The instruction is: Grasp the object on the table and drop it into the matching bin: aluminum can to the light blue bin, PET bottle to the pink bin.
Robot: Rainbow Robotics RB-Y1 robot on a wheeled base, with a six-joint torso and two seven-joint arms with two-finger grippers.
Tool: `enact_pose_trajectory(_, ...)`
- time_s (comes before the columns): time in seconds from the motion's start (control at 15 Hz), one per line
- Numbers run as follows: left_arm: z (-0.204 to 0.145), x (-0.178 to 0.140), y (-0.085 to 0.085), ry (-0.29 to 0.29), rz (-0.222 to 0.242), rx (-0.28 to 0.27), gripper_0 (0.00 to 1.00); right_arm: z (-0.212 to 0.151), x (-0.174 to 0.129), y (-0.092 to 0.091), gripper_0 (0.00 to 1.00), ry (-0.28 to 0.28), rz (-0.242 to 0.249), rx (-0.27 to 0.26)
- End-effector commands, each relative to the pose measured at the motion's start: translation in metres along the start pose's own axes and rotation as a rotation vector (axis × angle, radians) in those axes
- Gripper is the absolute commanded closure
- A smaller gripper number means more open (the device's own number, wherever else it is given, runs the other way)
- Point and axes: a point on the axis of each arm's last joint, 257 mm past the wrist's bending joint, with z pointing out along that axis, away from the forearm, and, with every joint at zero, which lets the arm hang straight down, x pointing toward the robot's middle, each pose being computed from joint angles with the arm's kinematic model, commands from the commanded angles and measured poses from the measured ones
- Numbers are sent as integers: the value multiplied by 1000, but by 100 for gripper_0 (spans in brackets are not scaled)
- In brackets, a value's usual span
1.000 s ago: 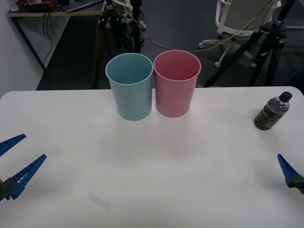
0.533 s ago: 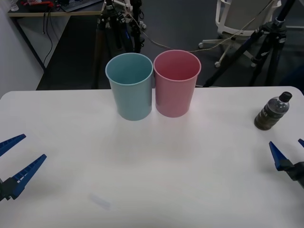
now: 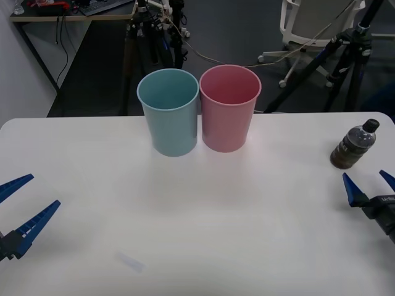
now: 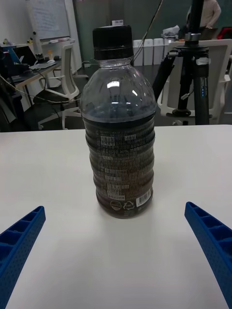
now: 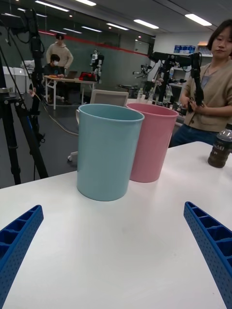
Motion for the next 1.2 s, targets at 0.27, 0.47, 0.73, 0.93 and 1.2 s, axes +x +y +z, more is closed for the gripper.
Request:
enact_pose_trajectory(0.27,0,0,0,0,0,0,0,21,-8,-3,0,-1,-2,40)
enact_pose_trajectory(0.47,0,0,0,0,0,0,0,35,-16,-9,0,2,-3,73)
enact_pose_trajectory(0.73,0,0,0,0,0,0,0,50,-23,-6,0,2,8,88)
enact_pose_trajectory(0.93,0,0,0,0,0,0,0,60,-27,-6,0,4,15,101)
enact_pose_trajectory(1.2,0,0,0,0,0,0,0,73,-31,-7,0,15,28,135)
